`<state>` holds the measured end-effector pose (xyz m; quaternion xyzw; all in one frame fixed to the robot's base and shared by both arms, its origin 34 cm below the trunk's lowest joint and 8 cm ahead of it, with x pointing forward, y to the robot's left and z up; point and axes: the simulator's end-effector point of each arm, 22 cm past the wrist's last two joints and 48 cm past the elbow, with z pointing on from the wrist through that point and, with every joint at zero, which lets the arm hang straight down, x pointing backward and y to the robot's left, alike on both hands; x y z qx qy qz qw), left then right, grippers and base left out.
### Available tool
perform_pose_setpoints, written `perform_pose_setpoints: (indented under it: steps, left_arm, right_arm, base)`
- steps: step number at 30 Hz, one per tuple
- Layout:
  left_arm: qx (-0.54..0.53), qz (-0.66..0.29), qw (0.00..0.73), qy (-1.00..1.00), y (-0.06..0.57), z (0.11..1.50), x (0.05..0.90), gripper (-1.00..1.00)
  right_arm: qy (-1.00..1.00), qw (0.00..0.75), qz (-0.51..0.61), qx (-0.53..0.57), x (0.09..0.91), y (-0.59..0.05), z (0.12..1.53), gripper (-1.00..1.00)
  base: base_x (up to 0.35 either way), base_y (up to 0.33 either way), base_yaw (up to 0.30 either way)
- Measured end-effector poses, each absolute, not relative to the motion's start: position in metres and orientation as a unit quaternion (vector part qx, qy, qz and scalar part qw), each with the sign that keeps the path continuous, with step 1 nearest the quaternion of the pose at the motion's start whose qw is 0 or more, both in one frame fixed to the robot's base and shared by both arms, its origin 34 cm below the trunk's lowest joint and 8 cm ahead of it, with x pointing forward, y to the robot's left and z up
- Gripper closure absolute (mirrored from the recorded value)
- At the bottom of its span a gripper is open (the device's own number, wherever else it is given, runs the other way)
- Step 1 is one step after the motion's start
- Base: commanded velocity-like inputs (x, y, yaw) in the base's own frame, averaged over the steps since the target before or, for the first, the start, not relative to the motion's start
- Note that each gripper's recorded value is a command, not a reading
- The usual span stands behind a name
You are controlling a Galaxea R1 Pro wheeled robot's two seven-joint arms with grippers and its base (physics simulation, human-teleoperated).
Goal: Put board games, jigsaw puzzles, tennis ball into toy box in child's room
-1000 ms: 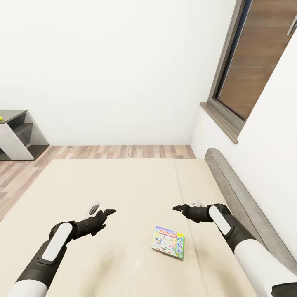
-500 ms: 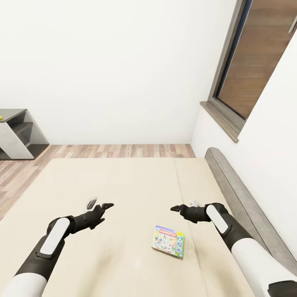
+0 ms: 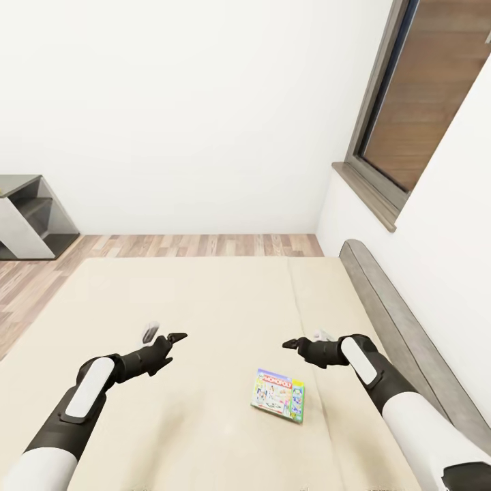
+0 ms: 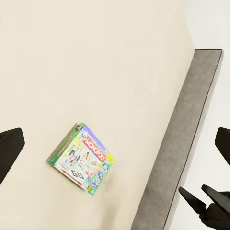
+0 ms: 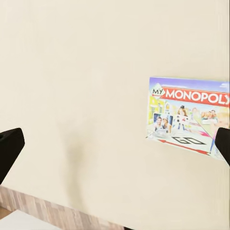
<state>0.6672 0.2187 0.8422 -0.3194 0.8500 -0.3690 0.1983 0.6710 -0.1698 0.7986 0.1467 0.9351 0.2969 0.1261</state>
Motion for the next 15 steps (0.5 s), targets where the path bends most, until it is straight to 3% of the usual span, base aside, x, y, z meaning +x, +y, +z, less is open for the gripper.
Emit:
perform_pose_setpoints:
  steps: [15]
  left_arm:
    - [-0.324,-0.366,0.189,0.852,0.219,0.830,0.664,-1.00]
  right_arm:
    - [0.938,0.122,0.282,0.159,0.673,-0.192,0.786,-1.00]
  base:
    - [0.000,0.000,0.000]
